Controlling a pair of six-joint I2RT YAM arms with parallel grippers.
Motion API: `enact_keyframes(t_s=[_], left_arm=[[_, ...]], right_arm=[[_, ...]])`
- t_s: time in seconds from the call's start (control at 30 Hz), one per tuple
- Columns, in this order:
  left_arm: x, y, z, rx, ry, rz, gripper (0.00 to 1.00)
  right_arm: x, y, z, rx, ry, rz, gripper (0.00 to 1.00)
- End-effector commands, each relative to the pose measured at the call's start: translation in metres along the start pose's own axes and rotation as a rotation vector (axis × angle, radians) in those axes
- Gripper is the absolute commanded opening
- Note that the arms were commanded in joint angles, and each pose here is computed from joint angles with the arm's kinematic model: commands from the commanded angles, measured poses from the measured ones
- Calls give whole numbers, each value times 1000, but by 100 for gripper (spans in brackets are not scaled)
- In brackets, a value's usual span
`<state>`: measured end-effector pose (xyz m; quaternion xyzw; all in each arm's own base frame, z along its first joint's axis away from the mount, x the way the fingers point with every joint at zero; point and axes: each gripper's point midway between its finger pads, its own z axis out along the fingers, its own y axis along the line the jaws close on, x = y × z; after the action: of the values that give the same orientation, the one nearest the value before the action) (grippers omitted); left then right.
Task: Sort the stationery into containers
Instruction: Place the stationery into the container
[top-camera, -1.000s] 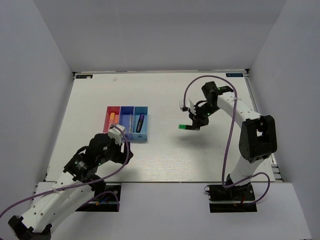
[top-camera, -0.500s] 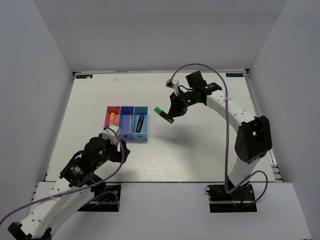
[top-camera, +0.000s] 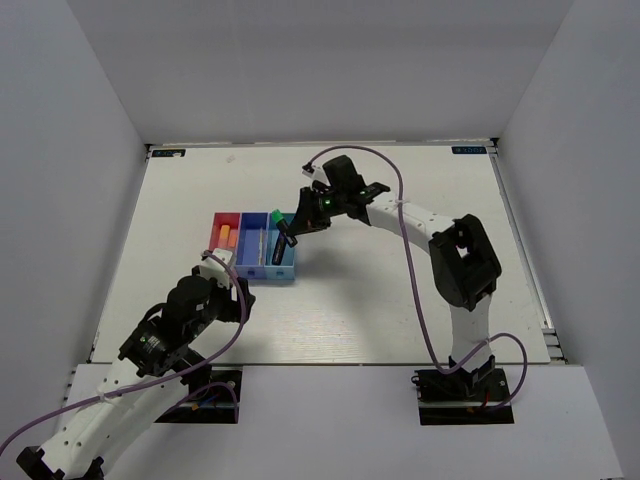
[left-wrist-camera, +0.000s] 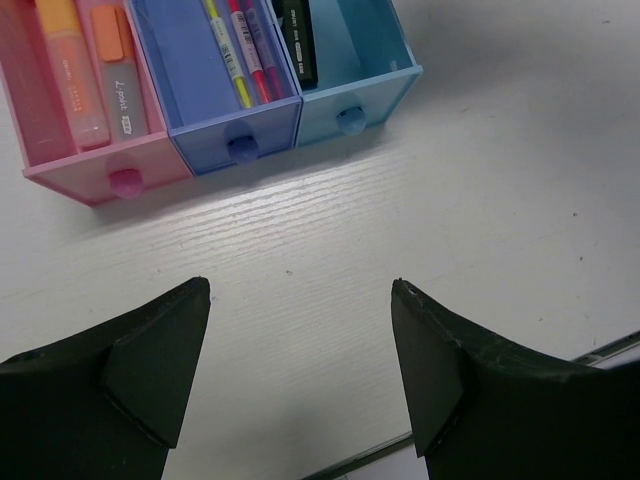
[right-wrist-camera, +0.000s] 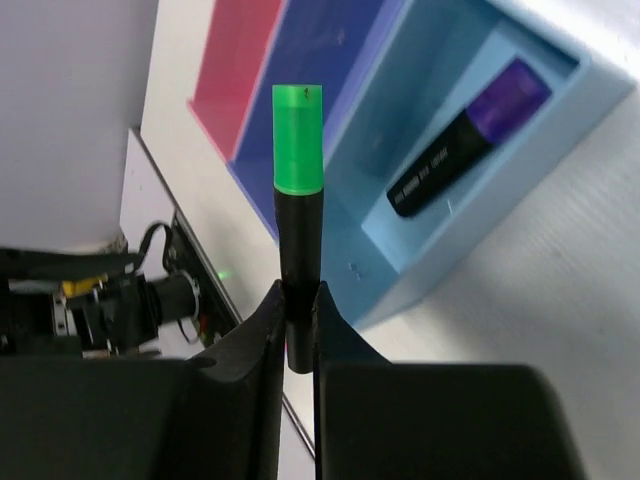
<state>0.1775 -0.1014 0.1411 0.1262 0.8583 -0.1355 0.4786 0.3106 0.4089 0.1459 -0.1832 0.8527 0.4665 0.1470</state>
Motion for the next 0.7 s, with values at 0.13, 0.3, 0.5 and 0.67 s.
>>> enact_keyframes(t_s=[0.13, 0.3, 0.5, 0.67], left_arm=[[0, 3, 3, -20, -3, -6, 83], [0, 4, 3, -22, -3, -7, 83], [-5, 2, 2, -14, -26, -10, 83], [-1, 3, 1, -19, -12, -12, 83]], right_arm=[[-39, 12, 19, 53, -133, -65, 0], [-32, -5, 32, 101, -114, -102, 0], [-29, -18, 36, 139, -102, -149, 11], [-25, -15, 38, 130, -86, -186, 40]])
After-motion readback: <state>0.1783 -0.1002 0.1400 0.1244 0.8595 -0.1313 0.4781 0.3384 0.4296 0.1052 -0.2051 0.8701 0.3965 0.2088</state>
